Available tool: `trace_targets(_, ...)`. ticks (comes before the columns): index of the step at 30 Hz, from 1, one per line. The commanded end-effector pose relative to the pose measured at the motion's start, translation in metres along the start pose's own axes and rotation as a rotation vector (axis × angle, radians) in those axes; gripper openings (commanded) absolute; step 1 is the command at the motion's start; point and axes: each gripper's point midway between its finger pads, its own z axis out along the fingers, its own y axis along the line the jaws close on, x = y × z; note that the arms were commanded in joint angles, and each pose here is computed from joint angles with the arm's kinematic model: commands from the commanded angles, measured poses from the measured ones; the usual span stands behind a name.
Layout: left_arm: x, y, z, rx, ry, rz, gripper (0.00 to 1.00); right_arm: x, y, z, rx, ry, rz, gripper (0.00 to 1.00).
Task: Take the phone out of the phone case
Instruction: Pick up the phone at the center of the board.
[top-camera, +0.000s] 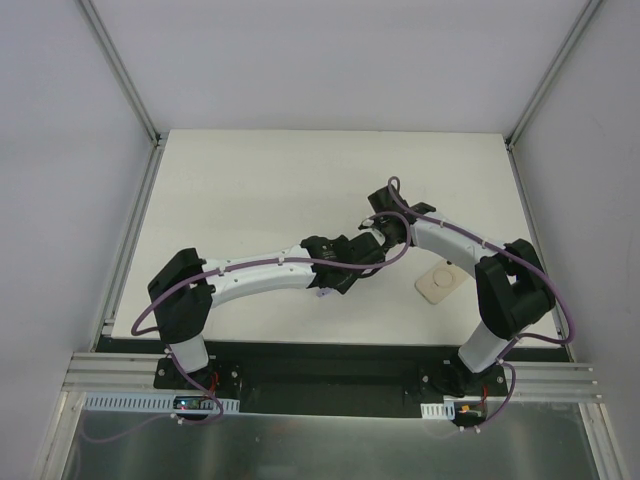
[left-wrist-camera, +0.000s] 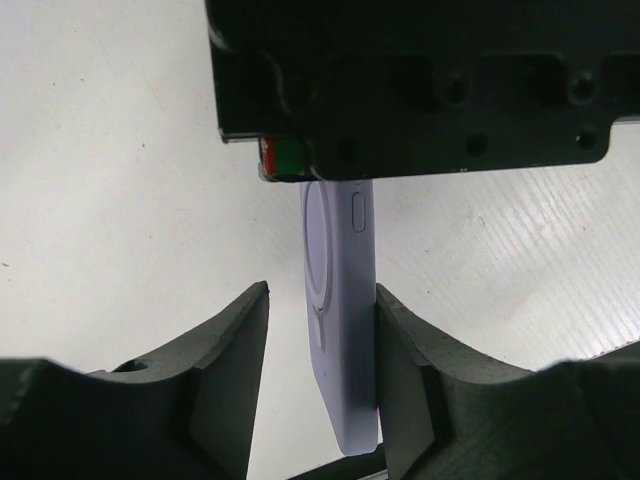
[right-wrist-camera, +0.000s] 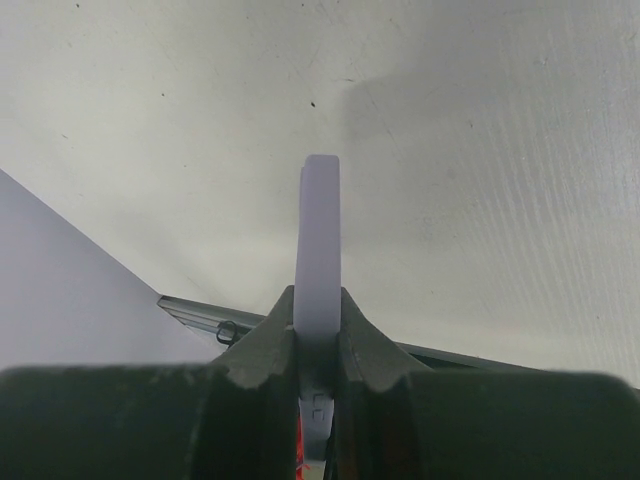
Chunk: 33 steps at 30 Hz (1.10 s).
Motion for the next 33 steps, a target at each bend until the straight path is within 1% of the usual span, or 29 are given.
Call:
trace_targets(1,0.0,0.001,-0.006,-0.02,0.005,0.081,0.41,0.002,0.02,-0.015,-0.058,0.035,0.008,0.01)
trace_targets(3,0.0,0.0,-0.008,-0.021,-0.002,0.09,0.4,0.002,0.019,-0.015,-0.057,0.037,0.007,0.01)
trace_targets(5,-0.001,0.001,-0.009,-0.025,-0.008,0.089,0.32,0.001,0.019,-0.016,-0.059,0.036,0.009,0.01)
trace_targets(6,-0.001,0.001,-0.01,-0.026,-0.009,0.092,0.22,0.0,0.019,-0.017,-0.061,0.033,0.008,0.01)
trace_targets(8,-0.002,0.001,-0.011,-0.031,-0.013,0.099,0.1,0.0,0.019,-0.017,-0.061,0.034,0.01,0.01)
trace_targets(9,-0.002,0.002,-0.011,-0.037,-0.013,0.099,0.0,0.0,0.019,-0.017,-0.061,0.033,0.01,0.01)
trace_targets(12,-0.001,0.009,-0.015,-0.059,-0.021,0.097,0.0,-0.002,0.019,-0.018,-0.061,0.035,-0.002,0.02)
trace_targets(15,-0.004,0.017,-0.023,-0.078,-0.049,0.083,0.0,-0.004,0.019,-0.021,-0.07,0.019,-0.036,0.18)
trace_targets(16,-0.004,0.02,-0.026,-0.085,-0.057,0.079,0.0,-0.006,0.021,-0.025,-0.08,0.001,-0.052,0.35)
trace_targets(17,-0.006,0.022,-0.031,-0.084,-0.07,0.077,0.0,-0.008,0.023,-0.028,-0.088,-0.011,-0.067,0.47)
trace_targets(18,-0.006,0.023,-0.033,-0.084,-0.077,0.078,0.0,-0.008,0.026,-0.034,-0.103,-0.027,-0.095,0.57)
trace_targets(19,-0.007,0.025,-0.035,-0.083,-0.082,0.078,0.0,-0.01,0.026,-0.037,-0.106,-0.046,-0.105,0.7)
trace_targets(22,-0.008,0.029,-0.042,-0.07,-0.096,0.074,0.0,-0.017,0.031,-0.053,-0.142,-0.107,-0.154,0.83)
trace_targets(23,-0.009,0.032,-0.044,-0.066,-0.1,0.061,0.0,-0.019,0.032,-0.058,-0.152,-0.121,-0.168,0.85)
trace_targets(27,-0.008,0.04,-0.047,-0.024,-0.095,0.005,0.0,-0.029,0.036,-0.085,-0.2,-0.201,-0.201,0.86)
trace_targets(30,-0.01,0.043,-0.049,0.022,-0.098,-0.041,0.0,-0.032,0.036,-0.096,-0.219,-0.227,-0.227,0.87)
trace_targets(32,-0.016,0.046,-0.055,0.062,-0.122,-0.091,0.0,-0.034,0.034,-0.101,-0.22,-0.243,-0.246,0.86)
trace_targets(33,-0.014,0.04,-0.056,0.13,-0.115,-0.113,0.0,-0.037,0.032,-0.106,-0.228,-0.26,-0.254,0.86)
